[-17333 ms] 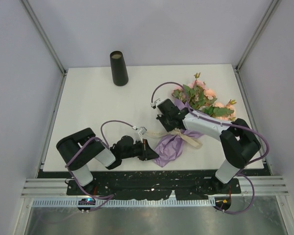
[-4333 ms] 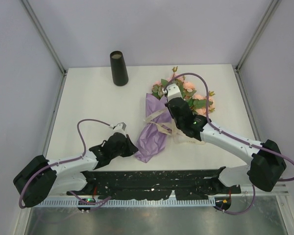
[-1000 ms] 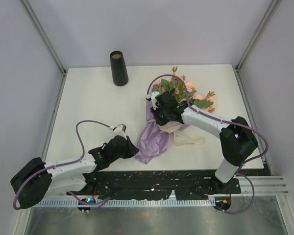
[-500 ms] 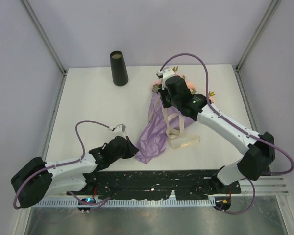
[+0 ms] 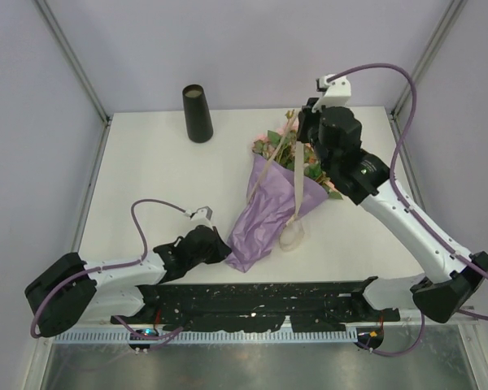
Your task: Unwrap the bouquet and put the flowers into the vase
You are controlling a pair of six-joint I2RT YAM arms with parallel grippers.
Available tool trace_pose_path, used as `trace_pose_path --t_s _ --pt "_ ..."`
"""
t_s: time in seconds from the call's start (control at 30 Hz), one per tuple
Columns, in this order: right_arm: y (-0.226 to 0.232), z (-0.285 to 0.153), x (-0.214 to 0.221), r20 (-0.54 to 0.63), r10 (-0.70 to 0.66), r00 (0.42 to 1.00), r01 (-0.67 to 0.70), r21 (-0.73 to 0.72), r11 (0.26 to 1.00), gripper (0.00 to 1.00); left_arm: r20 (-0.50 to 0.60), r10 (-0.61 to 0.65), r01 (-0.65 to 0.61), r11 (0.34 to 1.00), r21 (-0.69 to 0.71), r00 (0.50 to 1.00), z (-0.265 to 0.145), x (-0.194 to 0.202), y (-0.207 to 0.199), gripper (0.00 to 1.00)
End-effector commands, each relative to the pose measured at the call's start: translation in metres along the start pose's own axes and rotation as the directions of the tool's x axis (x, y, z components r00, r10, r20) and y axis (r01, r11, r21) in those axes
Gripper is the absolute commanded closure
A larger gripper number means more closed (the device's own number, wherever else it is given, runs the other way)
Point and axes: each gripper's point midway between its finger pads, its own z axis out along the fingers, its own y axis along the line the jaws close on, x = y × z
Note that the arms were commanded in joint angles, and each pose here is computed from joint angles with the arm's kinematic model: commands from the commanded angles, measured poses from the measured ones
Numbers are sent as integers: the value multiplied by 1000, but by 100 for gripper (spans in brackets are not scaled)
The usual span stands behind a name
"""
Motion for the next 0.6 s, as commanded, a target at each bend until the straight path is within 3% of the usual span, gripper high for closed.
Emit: trace_pose_path --t_s 0.0,0.23,0.5,0.57 --pt "-25 -48 -134 371 166 914 -189 26 982 95 43 -5 5 1000 0 999 2 -10 -7 100" --pt "-57 -100 -225 592 204 780 -282 41 958 95 36 0 0 1000 1 999 3 -10 -9 100" --pt "-87 -150 -275 745 161 647 -331 85 940 95 26 14 -15 1000 18 1000 4 -11 -20 100" --pt "-93 -157 -278 749 146 646 -335 106 936 95 24 23 -24 999 24 999 2 -10 -23 100"
